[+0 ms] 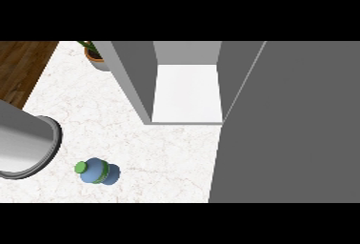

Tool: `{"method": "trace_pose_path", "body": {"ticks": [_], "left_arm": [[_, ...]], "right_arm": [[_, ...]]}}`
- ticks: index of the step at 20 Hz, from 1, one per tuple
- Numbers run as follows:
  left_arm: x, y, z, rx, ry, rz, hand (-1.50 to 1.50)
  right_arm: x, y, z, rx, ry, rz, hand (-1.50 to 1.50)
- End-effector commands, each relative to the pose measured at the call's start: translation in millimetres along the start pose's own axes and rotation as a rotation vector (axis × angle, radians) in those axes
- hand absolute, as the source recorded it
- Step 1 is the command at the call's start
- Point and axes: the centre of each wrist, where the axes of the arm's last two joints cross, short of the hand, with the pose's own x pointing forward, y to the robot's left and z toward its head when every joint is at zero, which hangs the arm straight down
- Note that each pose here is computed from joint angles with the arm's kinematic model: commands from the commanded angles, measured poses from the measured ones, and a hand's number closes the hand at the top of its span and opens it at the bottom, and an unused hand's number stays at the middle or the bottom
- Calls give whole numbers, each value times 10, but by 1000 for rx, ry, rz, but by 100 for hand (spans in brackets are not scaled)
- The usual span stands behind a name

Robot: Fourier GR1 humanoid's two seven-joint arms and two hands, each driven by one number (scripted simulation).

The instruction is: Pick up the bottled water, place it into the cabinet and close the cabinet

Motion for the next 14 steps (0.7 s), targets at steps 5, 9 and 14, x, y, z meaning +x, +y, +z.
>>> {"method": "trace_pose_path", "body": {"ticks": [5,9,14], "left_arm": [[154,-45,-285,-1,-99,-66,-150],[87,131,-350,1,-70,-65,-150],[-157,97,-605,59,-52,-104,-150]], "right_arm": [[332,-64,136,14,-30,5,-150],[303,79,175,21,-55,-12,-150],[306,40,140,10,-33,10,-150]]}}
